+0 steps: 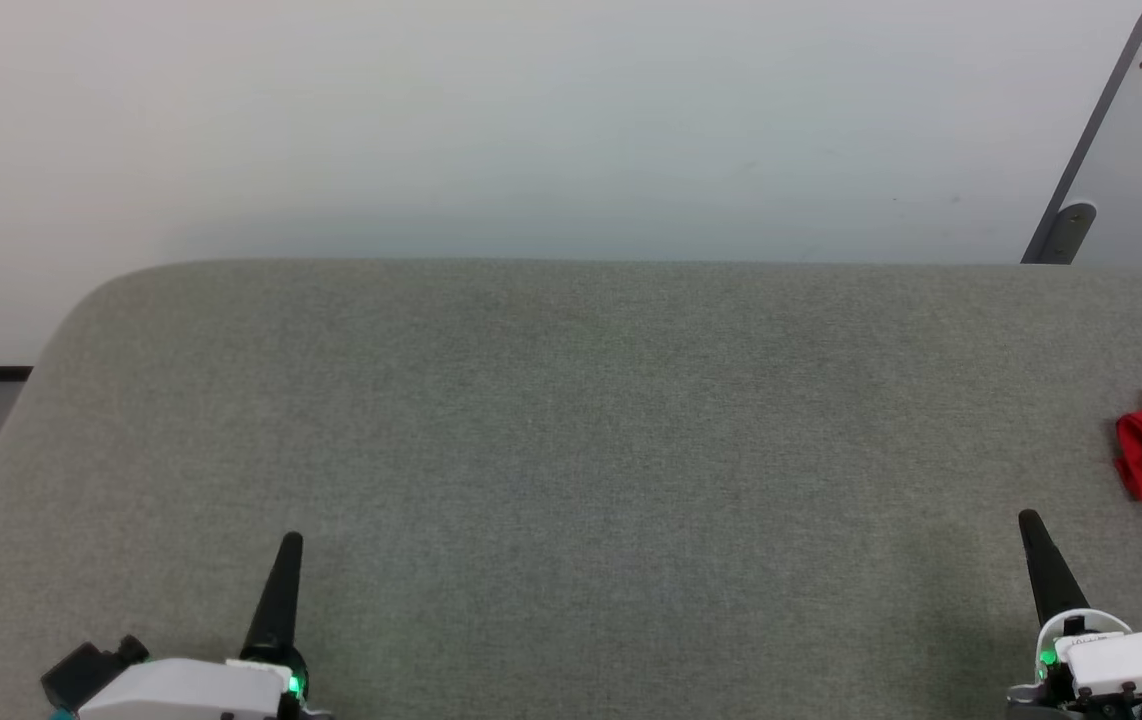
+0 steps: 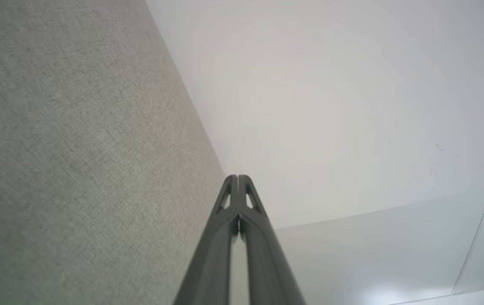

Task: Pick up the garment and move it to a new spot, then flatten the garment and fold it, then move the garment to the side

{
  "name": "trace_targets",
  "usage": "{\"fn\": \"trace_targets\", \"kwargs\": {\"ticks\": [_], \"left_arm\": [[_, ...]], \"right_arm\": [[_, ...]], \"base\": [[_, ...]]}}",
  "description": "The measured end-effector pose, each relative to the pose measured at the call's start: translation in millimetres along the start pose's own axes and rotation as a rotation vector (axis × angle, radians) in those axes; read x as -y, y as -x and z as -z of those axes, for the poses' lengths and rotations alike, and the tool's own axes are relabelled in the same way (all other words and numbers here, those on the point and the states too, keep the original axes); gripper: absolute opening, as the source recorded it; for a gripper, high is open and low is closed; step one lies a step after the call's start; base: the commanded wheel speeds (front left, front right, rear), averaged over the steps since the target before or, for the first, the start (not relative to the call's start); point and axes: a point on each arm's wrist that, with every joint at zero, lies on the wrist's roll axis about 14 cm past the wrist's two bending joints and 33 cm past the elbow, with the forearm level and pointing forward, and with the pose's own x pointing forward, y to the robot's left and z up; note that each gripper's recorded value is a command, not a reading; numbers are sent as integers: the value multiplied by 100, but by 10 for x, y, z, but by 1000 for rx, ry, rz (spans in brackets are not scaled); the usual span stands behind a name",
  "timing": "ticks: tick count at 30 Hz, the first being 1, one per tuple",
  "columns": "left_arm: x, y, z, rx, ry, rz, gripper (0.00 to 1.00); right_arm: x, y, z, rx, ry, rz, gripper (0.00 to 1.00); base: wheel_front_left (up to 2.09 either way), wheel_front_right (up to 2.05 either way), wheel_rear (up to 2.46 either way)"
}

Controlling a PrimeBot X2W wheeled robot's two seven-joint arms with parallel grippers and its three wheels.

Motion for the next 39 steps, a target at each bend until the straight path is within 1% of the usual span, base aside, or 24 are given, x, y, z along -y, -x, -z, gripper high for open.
{"fn": "trace_targets", "kwargs": {"ticks": [21, 39], "left_arm": [[60, -116, 48, -25, 165, 15, 0], [112, -203, 88, -45, 286, 30, 0]], "right_arm": [[-27, -34, -5, -1, -177, -11, 0], [-38, -51, -22, 1, -301, -22, 0]], "base": [[0, 0, 0], [0, 0, 0]]}}
